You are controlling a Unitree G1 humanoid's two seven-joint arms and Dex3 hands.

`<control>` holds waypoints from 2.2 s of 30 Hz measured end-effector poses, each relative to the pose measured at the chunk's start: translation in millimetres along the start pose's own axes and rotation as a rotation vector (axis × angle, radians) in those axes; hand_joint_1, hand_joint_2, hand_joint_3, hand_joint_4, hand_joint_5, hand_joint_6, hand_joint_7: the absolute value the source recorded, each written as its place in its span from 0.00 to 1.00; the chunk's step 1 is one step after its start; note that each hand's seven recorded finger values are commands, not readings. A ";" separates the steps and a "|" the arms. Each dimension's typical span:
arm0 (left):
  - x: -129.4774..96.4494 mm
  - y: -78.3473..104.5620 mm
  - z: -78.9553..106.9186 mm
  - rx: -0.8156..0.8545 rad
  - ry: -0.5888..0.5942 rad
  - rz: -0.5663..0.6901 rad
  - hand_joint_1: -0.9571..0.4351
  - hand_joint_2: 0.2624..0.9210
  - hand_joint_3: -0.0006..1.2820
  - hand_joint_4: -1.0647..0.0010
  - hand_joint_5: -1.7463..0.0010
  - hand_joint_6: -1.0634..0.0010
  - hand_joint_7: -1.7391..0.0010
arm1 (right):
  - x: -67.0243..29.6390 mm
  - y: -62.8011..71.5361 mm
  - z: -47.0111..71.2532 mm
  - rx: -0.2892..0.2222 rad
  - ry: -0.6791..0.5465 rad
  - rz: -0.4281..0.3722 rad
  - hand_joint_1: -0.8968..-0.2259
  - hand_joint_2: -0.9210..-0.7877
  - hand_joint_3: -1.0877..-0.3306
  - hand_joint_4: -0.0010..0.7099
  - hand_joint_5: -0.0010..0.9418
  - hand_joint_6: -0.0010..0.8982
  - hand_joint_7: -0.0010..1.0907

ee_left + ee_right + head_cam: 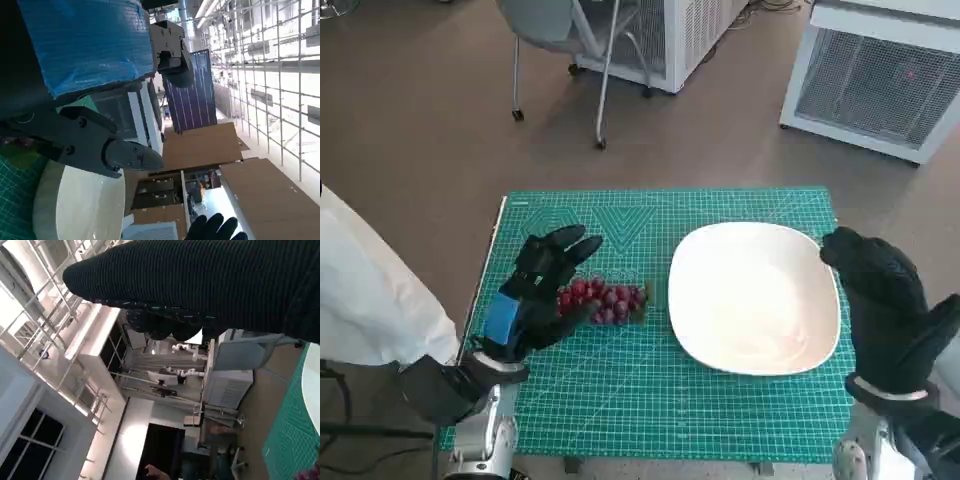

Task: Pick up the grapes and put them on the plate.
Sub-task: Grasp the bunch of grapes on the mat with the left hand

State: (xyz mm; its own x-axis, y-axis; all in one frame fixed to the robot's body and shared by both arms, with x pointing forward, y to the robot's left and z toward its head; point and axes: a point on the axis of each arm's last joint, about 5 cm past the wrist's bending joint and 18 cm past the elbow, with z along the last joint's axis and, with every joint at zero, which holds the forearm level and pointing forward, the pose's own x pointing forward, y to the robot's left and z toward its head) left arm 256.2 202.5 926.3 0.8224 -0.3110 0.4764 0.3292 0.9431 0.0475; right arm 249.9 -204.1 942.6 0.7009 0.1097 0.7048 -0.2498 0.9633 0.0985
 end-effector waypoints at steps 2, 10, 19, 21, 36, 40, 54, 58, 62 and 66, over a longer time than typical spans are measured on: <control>0.0 0.0 0.0 0.000 0.000 0.000 0.48 1.00 0.09 0.81 0.73 0.88 0.56 | 0.0 0.0 0.0 0.000 0.000 0.000 0.71 0.00 0.69 0.65 0.49 0.26 0.82; 0.0 0.0 0.1 0.001 -0.001 0.000 0.48 1.00 0.09 0.81 0.73 0.88 0.56 | -0.1 -0.1 0.0 0.000 -0.001 0.002 0.71 0.00 0.69 0.65 0.49 0.26 0.81; -0.1 0.3 0.3 0.003 -0.004 0.000 0.47 1.00 0.09 0.81 0.74 0.88 0.56 | -0.4 -0.1 -0.5 0.000 0.001 0.002 0.71 0.00 0.69 0.65 0.49 0.26 0.81; -0.1 0.3 0.4 0.004 -0.005 0.000 0.47 1.00 0.09 0.81 0.74 0.88 0.56 | -0.5 -0.2 -0.6 0.000 0.001 0.001 0.71 0.00 0.69 0.65 0.49 0.26 0.81; -0.2 0.6 0.7 0.007 -0.008 0.000 0.47 1.00 0.09 0.80 0.74 0.88 0.56 | -0.6 0.0 -0.8 0.000 0.002 0.002 0.71 0.00 0.69 0.66 0.49 0.27 0.81; -0.2 0.7 0.7 0.008 -0.008 0.000 0.47 1.00 0.09 0.80 0.75 0.88 0.56 | -0.6 0.1 -0.9 0.001 0.002 0.002 0.71 0.00 0.69 0.66 0.49 0.27 0.81; -0.4 1.5 1.0 0.010 -0.003 -0.002 0.47 1.00 0.09 0.80 0.76 0.88 0.57 | -0.6 0.1 -0.9 0.001 0.002 0.001 0.71 0.00 0.69 0.65 0.49 0.27 0.81; -0.2 2.5 2.3 0.062 0.017 -0.011 0.46 1.00 0.06 0.80 0.86 0.88 0.65 | -0.5 0.2 -0.8 0.001 0.002 0.001 0.71 0.00 0.69 0.65 0.49 0.27 0.81; 0.8 5.0 6.9 0.228 0.079 -0.045 0.42 0.96 0.02 0.91 0.96 0.89 0.85 | -0.3 0.2 -0.8 0.002 0.001 0.001 0.71 0.00 0.69 0.65 0.49 0.27 0.81; 2.3 8.3 13.8 0.418 0.153 -0.086 0.43 0.84 0.01 0.98 0.99 0.90 0.94 | 0.1 0.2 -0.6 0.001 -0.001 0.002 0.71 0.00 0.69 0.65 0.50 0.28 0.81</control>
State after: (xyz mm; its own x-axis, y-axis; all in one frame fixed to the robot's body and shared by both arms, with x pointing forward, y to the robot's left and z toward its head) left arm 254.4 211.3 940.0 0.8697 -0.3746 0.3214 0.2094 0.8696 0.4471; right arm 250.2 -203.7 942.3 0.6997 0.1109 0.7058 -0.2517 0.9628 0.0983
